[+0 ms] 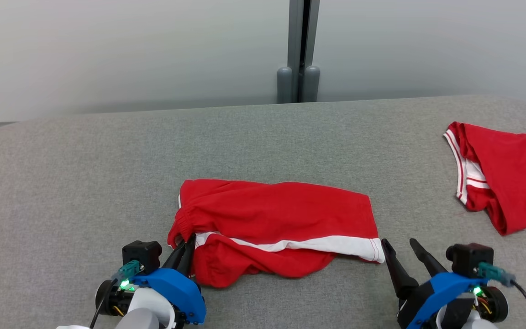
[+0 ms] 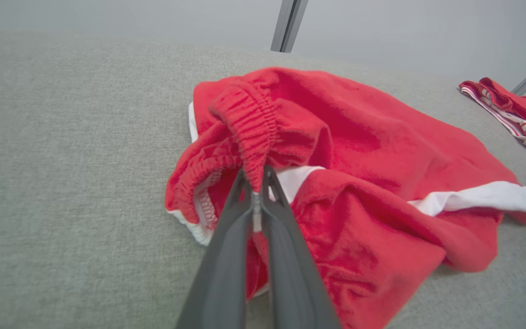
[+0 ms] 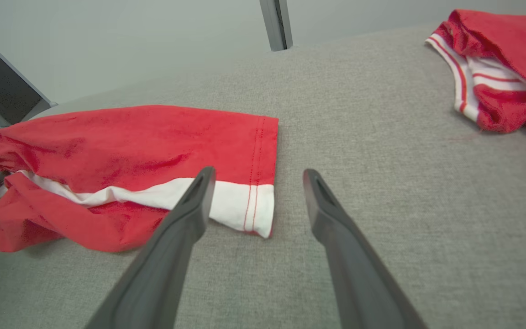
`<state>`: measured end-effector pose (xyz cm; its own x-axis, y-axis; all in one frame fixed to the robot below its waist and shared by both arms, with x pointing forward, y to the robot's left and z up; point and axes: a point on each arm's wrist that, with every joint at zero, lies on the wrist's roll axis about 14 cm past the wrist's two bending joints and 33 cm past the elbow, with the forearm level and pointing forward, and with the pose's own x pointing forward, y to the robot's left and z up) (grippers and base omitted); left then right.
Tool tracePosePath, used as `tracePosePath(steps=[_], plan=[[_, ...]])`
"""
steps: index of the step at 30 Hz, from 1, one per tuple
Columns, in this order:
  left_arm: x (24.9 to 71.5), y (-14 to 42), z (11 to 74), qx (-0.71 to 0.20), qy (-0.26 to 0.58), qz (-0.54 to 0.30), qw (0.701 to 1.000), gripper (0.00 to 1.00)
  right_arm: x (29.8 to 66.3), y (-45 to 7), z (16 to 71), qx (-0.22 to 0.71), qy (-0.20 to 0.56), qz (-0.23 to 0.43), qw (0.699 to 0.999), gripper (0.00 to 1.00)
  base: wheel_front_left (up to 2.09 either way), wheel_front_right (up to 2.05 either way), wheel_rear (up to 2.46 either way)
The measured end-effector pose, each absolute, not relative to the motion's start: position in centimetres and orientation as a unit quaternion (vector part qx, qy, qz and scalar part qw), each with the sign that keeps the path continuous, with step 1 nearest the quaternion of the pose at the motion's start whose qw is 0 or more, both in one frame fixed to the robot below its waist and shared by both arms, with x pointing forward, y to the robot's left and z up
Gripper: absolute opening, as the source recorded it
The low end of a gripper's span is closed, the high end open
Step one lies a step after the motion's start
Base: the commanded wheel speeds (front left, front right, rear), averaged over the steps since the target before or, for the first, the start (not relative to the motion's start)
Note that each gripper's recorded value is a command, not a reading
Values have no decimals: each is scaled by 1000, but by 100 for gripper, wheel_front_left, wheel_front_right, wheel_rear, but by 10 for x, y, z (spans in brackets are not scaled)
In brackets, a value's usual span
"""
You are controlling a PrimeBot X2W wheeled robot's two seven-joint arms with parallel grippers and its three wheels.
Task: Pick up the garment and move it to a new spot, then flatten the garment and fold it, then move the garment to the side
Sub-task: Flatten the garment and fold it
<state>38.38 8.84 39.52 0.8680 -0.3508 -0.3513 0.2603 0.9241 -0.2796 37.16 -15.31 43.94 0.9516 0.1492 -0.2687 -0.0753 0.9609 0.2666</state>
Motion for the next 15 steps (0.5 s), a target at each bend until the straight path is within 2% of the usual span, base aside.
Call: tracePosePath(steps=[5,9,10,11,13,15], plan=[[381,94,393,-115,204,-155,960,0,380,-152,411,140,229,56,962,100,0,0,0],[380,95,394,-119,203,-154,960,0,389,-136,400,139,258,76,953,100,0,0,0],[380,94,395,-120,202,-155,960,0,390,-133,398,140,263,80,951,98,0,0,0],[380,94,395,-120,202,-155,960,0,390,-131,395,141,269,82,949,88,0,0,0],[379,94,395,-120,201,-156,960,0,388,-130,385,143,288,81,943,80,0,0,0],[379,94,396,-122,200,-157,959,0,387,-128,379,141,301,82,940,80,0,0,0]])
